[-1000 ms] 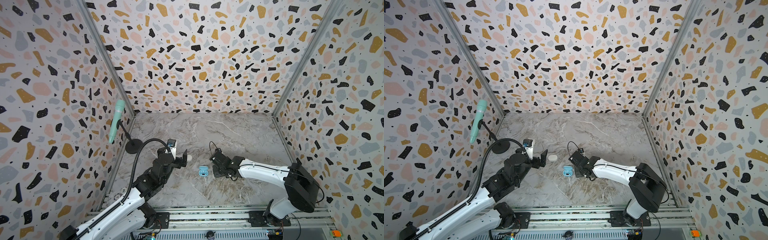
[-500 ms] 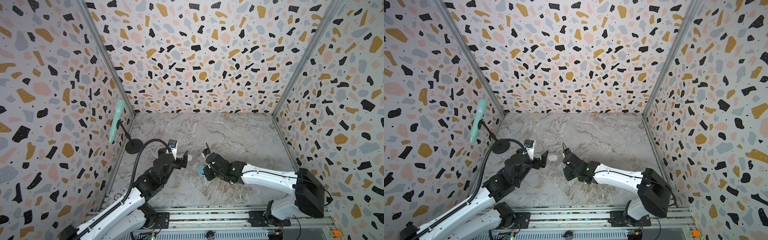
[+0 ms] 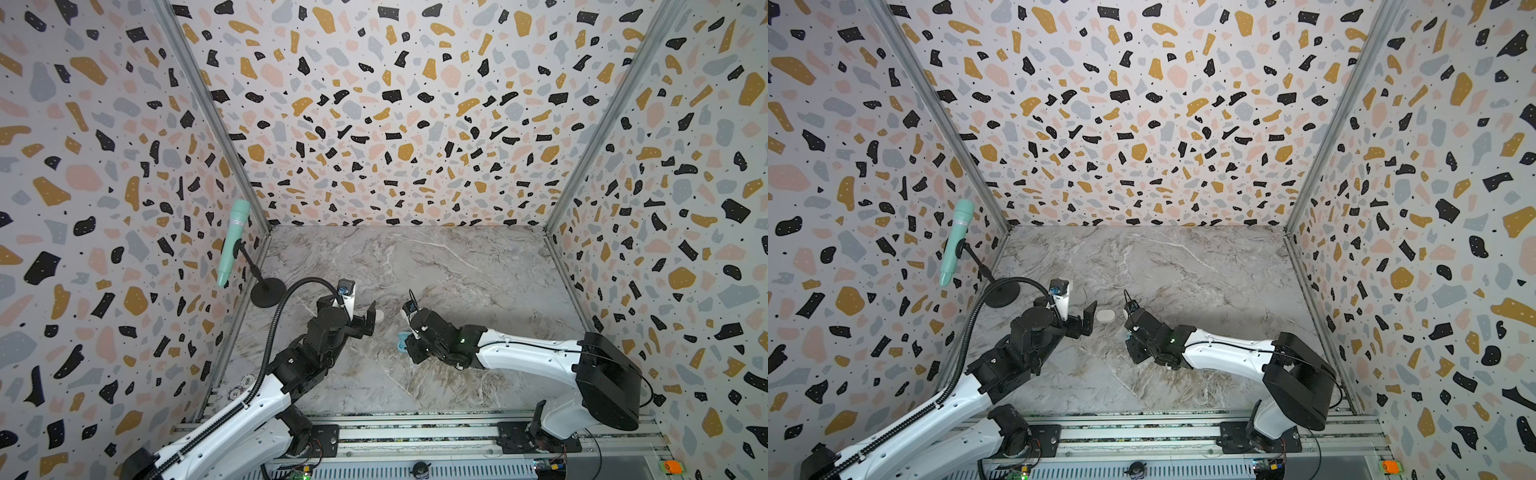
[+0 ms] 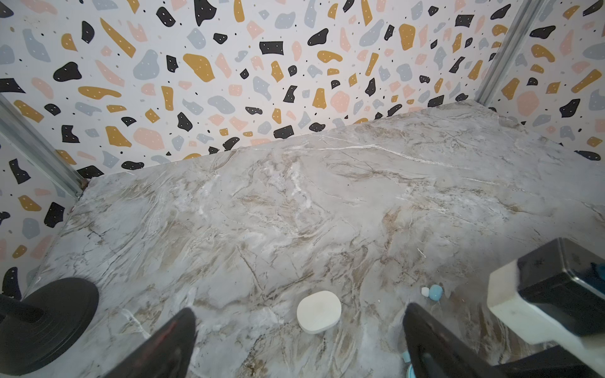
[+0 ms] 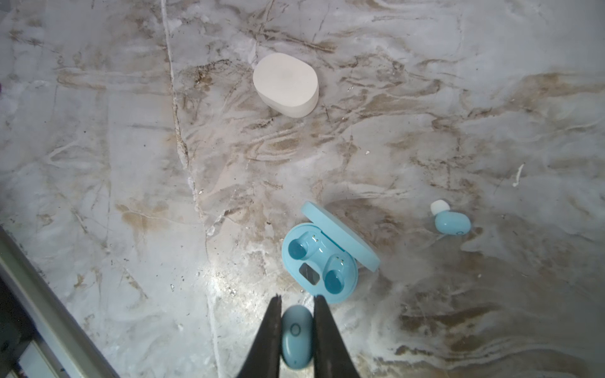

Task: Insert wireless bluetooth earbuds into charging case
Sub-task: Insert the wireless bluetooth earbud into the charging case.

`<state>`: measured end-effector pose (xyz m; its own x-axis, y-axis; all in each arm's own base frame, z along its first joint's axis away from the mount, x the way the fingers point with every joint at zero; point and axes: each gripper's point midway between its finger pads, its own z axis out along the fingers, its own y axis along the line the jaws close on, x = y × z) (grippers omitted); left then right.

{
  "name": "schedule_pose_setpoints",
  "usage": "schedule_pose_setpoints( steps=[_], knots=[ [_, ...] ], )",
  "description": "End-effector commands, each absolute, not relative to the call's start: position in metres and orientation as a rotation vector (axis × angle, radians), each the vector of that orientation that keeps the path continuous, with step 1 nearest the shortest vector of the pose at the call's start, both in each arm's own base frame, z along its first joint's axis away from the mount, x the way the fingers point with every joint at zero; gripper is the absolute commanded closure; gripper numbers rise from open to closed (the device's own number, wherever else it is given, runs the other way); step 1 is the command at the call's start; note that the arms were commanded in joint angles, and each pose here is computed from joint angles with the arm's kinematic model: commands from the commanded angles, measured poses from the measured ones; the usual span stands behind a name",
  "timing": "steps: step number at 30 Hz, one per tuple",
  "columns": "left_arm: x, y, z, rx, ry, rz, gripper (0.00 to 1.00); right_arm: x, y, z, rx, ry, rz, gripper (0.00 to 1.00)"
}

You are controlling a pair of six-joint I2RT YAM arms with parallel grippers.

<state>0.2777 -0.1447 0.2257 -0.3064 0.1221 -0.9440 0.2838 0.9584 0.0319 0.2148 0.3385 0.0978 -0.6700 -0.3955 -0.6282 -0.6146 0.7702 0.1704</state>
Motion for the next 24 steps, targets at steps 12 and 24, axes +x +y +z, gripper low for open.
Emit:
schedule_pose_setpoints(
  steps=[12,24],
  knots=[
    [0.278,-0.145,0.223,0.313,1.889,-0.152,0.00,0.224,0.336,0.085,-0.759,2.368,0.461,0.88],
    [0.279,-0.147,0.222,0.319,1.893,-0.157,0.00,0.228,0.335,0.077,-0.756,2.363,0.462,0.89]
  ],
)
